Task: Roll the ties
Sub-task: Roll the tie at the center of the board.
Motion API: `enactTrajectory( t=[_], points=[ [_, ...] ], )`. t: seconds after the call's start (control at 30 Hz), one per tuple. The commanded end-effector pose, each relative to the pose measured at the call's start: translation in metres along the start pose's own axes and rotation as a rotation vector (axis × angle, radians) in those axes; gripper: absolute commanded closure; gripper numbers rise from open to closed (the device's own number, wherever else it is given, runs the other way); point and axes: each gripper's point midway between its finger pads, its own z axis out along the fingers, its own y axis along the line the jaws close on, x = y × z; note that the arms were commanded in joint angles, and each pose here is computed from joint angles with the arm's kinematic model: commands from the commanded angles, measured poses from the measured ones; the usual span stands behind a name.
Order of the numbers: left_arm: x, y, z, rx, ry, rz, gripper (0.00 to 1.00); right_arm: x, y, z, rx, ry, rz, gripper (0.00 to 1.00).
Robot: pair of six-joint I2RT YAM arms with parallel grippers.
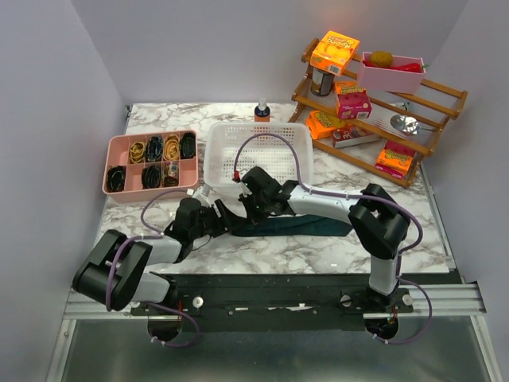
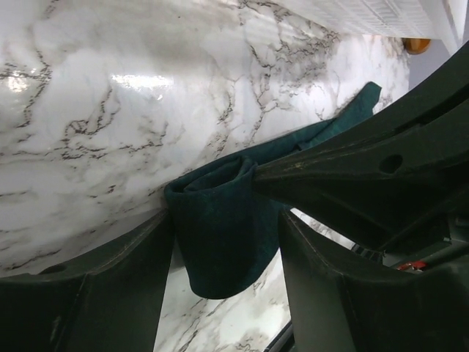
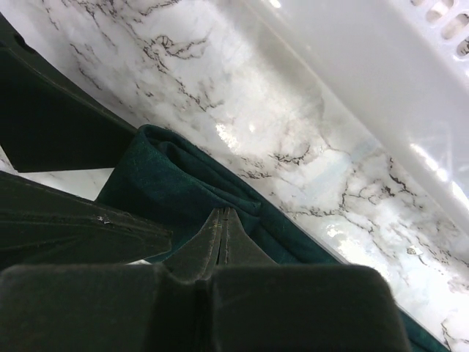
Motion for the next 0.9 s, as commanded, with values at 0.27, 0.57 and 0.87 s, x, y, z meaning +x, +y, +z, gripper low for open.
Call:
enactTrajectory(
  t=[0.27, 0.57, 0.87],
  points=[
    [0.014, -0.013, 0.008, 0.17, 0.016, -0.056, 0.68, 0.013, -0.019, 0.006, 0.04, 0.017, 0.023, 0.99],
    [0.009, 0.001, 0.007, 0.065, 0.002, 0.005, 0.7, 0.0, -0.015, -0.013, 0.035, -0.036, 0.02, 0.99],
    [-0.006, 0.01, -0.002, -0.156, 0.033, 0.187, 0.71, 0.0, -0.007, -0.017, -0.014, -0.035, 0.024, 0.99]
  ],
)
